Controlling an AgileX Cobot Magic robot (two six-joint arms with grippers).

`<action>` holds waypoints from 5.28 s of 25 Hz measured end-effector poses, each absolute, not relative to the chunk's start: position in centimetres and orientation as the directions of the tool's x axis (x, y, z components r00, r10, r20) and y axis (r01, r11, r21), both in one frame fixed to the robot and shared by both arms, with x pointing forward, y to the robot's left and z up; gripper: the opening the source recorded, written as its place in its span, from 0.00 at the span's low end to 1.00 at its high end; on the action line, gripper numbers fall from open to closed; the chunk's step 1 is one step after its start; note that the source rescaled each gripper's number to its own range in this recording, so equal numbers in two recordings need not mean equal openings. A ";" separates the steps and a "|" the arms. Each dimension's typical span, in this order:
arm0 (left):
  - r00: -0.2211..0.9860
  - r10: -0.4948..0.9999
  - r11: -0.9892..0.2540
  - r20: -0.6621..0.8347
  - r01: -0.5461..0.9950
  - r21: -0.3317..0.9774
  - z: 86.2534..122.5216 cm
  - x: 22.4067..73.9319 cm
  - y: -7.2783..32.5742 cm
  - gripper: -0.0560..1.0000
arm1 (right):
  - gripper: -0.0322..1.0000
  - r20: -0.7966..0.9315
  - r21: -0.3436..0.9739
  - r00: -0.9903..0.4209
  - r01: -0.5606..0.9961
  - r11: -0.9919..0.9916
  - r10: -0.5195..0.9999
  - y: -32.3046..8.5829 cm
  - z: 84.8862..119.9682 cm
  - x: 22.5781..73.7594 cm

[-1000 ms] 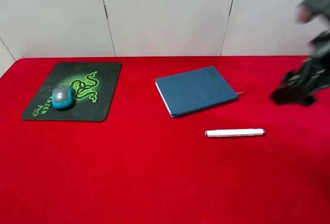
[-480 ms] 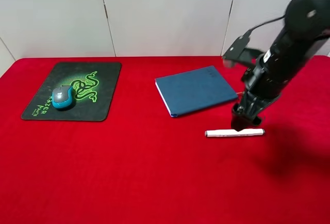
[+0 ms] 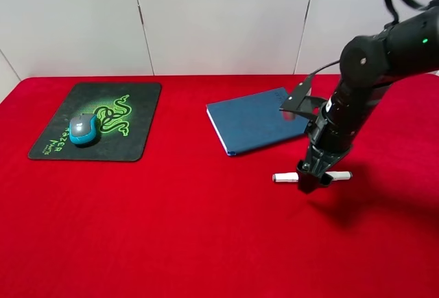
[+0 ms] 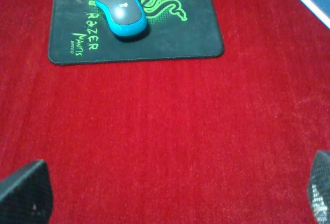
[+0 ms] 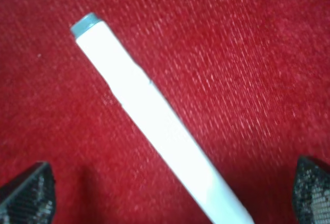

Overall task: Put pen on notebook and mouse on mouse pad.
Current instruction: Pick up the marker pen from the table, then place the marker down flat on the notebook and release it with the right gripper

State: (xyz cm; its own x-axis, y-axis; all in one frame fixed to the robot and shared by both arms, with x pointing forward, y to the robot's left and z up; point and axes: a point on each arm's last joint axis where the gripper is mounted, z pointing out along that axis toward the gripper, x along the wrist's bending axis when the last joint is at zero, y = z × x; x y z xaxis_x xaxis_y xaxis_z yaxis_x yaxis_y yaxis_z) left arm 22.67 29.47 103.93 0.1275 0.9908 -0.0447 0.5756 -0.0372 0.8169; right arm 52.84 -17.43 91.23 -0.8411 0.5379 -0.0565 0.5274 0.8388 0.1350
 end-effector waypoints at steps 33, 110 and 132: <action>0.127 0.991 -0.036 -0.045 0.570 0.821 104.0 22.7 29.5 1.00 | 0.32 -0.059 0.099 -0.854 0.510 0.855 0.517 -17.5 89.2 53.2; 0.127 0.991 -0.036 -0.045 0.570 0.821 104.0 22.7 29.5 1.00 | 0.04 0.006 0.209 -0.745 0.653 0.728 0.667 -10.4 94.0 68.2; 0.127 0.991 -0.036 -0.045 0.570 0.821 104.0 22.7 29.5 1.00 | 0.99 0.057 0.226 -0.709 0.695 0.683 0.703 -10.0 94.0 68.1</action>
State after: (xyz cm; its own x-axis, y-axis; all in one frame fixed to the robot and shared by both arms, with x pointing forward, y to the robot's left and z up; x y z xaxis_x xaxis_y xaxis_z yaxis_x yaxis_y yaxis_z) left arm 22.71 29.47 103.98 0.1273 0.9909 -0.0446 0.5698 -0.0363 0.8210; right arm 68.08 -10.00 94.03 -0.7093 0.7026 0.0575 0.6948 0.6829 0.2258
